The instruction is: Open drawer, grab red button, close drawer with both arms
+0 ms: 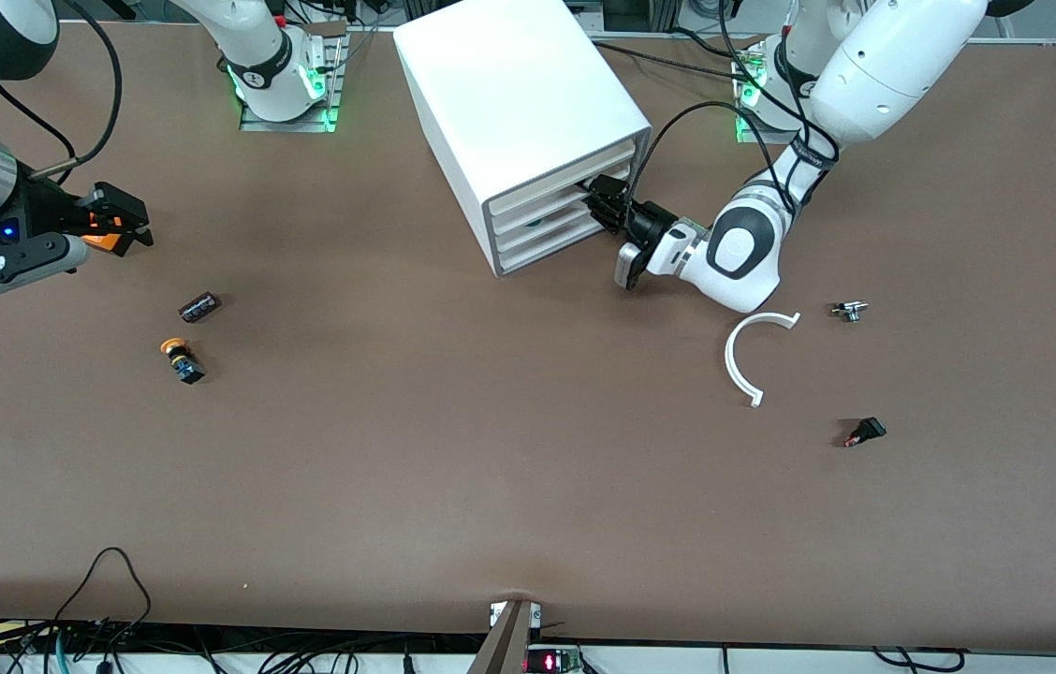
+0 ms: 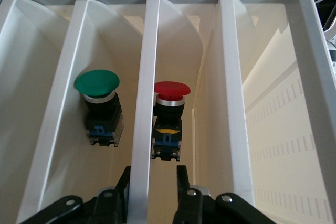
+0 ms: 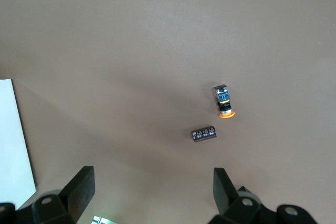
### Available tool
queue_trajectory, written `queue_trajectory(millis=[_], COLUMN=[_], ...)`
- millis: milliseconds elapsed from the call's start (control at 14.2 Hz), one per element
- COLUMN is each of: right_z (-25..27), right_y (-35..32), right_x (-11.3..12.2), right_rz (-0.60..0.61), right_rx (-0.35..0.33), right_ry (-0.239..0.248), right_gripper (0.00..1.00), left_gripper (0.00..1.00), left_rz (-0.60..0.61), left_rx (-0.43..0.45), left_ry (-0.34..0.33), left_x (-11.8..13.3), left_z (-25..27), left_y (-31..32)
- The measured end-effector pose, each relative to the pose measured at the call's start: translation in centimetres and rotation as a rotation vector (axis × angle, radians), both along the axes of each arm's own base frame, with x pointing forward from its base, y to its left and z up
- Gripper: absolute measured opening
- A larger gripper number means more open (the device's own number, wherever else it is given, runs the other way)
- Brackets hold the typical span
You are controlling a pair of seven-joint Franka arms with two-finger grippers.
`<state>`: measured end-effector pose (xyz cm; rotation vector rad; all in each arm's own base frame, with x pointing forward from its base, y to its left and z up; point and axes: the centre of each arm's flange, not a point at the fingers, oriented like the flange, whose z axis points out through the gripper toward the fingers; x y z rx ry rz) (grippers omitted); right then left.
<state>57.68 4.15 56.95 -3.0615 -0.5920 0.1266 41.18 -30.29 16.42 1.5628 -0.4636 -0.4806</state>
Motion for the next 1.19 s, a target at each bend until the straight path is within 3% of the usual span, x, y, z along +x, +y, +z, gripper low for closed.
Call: queue_trajectory(millis=[70,211,281,562,773,984,1195], right_z=[0.0,-0.1,-0.1,-0.7,-1.4,-3.6,-4.6], right_y=[0.0,0.1,0.2,1.0,2.0,4.1,7.7], right_x=[0.0,0.0,0.0,0.2,0.9,2.2,3.6], right_rz=[0.001,0.001,0.002,0.012,0.014,0.023,-0.047], right_rx=[0.000,0.000,0.000,0.003,0.047,0.056,0.070], right_ry=[0.000,0.001,0.003,0.009,-0.003,-0.010,-0.011], right_gripper=[1.00,1.00,1.00,1.00,1.00,1.00,1.00], left_gripper=[0.33,0.11,0.10,0.10,0.10,0.10,0.10], left_rz=[0.000,0.005,0.007,0.008,0.017,0.045,0.092], left_rx=[-0.005,-0.008,-0.007,-0.008,-0.002,0.018,0.038], left_ry=[-0.011,-0.024,-0.026,-0.024,-0.022,-0.015,-0.017], left_x=[0.0,-0.1,-0.2,-0.2,0.2,1.8,3.9], left_z=[-0.1,-0.7,-0.9,-1.1,-1.1,-0.8,-0.6], left_y=[0.0,0.1,0.1,0.2,0.5,1.5,3.3])
